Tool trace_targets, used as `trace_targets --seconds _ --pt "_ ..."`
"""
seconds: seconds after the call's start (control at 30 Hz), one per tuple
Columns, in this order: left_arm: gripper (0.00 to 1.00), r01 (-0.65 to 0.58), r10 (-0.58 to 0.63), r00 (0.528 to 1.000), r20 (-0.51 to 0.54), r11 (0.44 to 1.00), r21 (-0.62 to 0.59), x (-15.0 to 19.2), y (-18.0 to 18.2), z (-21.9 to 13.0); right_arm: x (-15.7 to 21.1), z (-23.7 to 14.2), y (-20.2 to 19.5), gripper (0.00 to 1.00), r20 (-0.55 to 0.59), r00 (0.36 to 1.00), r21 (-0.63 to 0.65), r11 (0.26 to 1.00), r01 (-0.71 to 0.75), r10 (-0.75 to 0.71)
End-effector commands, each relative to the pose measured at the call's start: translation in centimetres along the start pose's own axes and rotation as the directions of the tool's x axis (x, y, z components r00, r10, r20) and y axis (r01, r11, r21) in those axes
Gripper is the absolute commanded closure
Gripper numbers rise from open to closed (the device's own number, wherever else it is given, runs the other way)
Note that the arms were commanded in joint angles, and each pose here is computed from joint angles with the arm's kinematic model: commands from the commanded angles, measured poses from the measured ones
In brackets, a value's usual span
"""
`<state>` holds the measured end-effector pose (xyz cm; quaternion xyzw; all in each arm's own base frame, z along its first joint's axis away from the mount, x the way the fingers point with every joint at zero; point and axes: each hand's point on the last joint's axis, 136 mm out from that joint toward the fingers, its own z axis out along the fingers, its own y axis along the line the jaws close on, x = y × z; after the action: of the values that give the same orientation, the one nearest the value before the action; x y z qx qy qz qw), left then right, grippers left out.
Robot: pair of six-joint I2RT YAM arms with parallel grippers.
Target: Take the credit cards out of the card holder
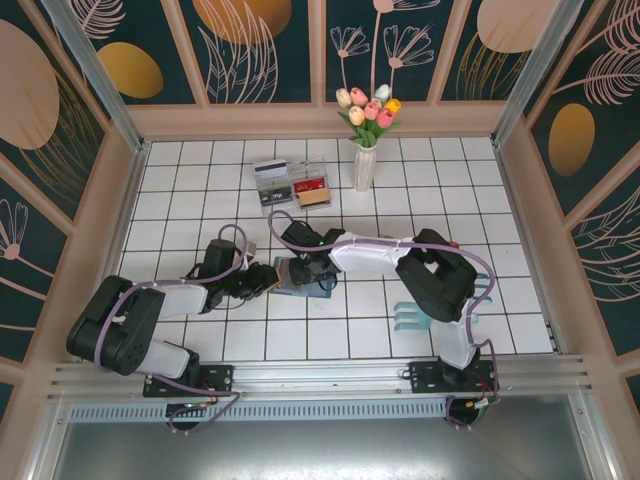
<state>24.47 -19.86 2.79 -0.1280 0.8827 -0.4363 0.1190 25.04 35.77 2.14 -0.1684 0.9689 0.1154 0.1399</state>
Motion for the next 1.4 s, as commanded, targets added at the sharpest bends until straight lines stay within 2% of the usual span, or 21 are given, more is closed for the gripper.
trace_targets --seconds 0.0,0.33,0.53,0.83,1.07,1.37 --pt "0.78 -0.012 0.011 1.0 -0.014 1.0 -0.022 0.0 0.3 0.4 4.0 2.3 -2.4 0.56 -0.132 0.991 0.074 0.997 0.008 0.002" --pt "0.75 -0.031 0.028 0.997 -0.077 0.999 -0.036 1.0 0.9 0.8 3.3 1.9 -2.4 0.56 -0.096 0.995 0.048 0.999 -0.011 0.016" --pt "0.73 -0.053 0.052 0.993 -0.106 0.998 -0.013 1.2 0.2 1.0 2.5 0.9 -0.8 0.54 -0.077 0.996 -0.093 0.994 -0.052 0.045" --pt "0.73 -0.086 0.092 0.987 -0.132 0.995 0.052 1.7 -1.8 1.4 1.4 -0.7 0.0 0.52 -0.037 0.996 -0.151 0.985 -0.08 0.075" --pt "0.73 -0.117 0.123 0.988 -0.094 0.991 0.07 0.9 -3.1 0.8 -0.7 -4.1 -0.6 0.47 0.073 0.984 -0.189 0.971 -0.149 0.165" --pt "0.68 -0.125 0.139 0.987 -0.079 0.978 0.165 0.8 -5.6 0.4 -2.9 -9.0 -3.8 0.31 0.253 0.914 -0.214 0.94 -0.266 0.316"
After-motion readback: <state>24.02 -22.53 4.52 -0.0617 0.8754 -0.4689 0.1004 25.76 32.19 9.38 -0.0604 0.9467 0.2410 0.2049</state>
